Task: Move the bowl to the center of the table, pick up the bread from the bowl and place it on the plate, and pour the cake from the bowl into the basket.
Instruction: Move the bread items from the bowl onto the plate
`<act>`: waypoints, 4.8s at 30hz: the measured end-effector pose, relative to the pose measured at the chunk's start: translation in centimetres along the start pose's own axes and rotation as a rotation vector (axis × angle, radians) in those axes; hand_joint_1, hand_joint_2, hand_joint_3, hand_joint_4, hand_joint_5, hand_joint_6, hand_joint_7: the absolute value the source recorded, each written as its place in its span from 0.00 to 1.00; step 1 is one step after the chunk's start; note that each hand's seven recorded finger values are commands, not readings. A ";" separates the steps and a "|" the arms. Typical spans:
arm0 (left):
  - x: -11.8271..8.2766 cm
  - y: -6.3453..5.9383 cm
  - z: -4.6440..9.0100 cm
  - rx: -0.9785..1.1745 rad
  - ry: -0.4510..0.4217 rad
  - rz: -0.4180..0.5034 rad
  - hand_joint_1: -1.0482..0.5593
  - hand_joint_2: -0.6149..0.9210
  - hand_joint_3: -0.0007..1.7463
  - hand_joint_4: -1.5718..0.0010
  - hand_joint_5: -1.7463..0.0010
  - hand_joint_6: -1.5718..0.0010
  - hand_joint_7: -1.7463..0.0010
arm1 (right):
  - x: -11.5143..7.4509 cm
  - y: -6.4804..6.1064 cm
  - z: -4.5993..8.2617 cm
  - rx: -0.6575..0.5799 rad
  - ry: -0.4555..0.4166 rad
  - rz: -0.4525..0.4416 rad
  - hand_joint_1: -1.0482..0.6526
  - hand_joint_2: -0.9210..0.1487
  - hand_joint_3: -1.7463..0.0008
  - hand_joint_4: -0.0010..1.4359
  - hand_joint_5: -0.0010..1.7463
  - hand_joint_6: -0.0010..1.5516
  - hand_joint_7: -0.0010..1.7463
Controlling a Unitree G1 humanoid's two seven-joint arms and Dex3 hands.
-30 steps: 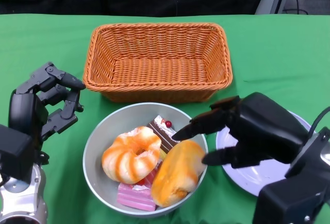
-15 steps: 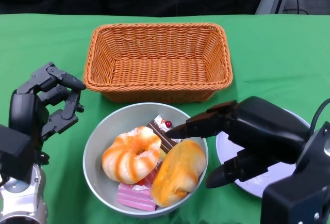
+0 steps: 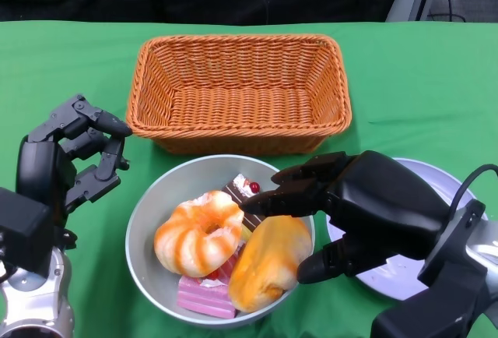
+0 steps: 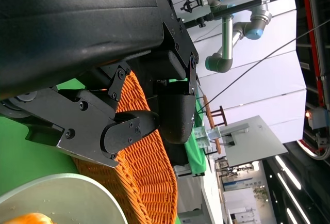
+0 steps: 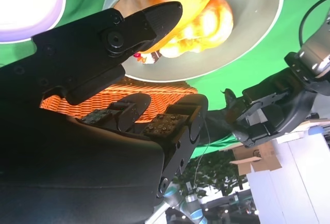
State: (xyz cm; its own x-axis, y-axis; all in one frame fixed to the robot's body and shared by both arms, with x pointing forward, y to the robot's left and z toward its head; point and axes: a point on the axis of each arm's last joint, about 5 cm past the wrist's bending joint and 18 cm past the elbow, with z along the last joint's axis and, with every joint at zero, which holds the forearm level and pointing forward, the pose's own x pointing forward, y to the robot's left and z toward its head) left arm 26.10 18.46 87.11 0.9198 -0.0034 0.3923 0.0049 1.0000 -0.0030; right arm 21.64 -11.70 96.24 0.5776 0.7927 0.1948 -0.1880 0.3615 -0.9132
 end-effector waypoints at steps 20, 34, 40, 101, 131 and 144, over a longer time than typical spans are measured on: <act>0.0 -0.1 0.0 -0.003 -0.002 0.006 0.57 0.87 0.47 0.50 0.03 0.51 0.25 | 0.6 1.3 -0.2 -0.124 -0.038 0.096 0.22 0.15 1.00 0.45 0.01 0.45 0.00; 0.0 -0.2 0.0 -0.003 -0.009 0.005 0.57 0.88 0.45 0.50 0.03 0.51 0.26 | 1.3 1.8 -0.2 -0.147 -0.051 0.100 0.23 0.15 1.00 0.46 0.01 0.46 0.00; 0.0 -0.2 0.0 -0.004 -0.009 0.005 0.57 0.89 0.45 0.49 0.03 0.51 0.26 | 1.4 1.8 -0.2 -0.151 -0.050 0.101 0.25 0.12 0.99 0.46 0.01 0.47 0.00; -0.1 -0.5 -0.1 -0.004 -0.002 -0.001 0.57 0.88 0.47 0.50 0.02 0.52 0.26 | 3.3 1.3 0.6 -0.178 0.064 0.279 0.26 0.07 1.00 0.44 0.00 0.44 0.00; 0.0 -0.6 -0.2 -0.003 0.007 0.014 0.56 0.88 0.46 0.50 0.02 0.51 0.27 | 3.5 0.7 0.9 -0.178 0.092 0.263 0.24 0.03 1.00 0.45 0.01 0.42 0.00; 0.0 -0.6 -0.2 -0.005 0.006 0.016 0.56 0.88 0.45 0.50 0.03 0.51 0.28 | 3.8 1.4 0.7 -0.176 0.105 0.237 0.26 0.03 1.00 0.44 0.00 0.41 0.00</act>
State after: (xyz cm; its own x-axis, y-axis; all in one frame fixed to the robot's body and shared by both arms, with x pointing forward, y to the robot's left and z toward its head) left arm 26.14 17.90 86.90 0.9223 0.0122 0.3864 -0.0074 0.9999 -0.0137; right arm 23.05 -7.84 95.94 0.6146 0.7866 -0.0601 -0.1917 0.0750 -0.9786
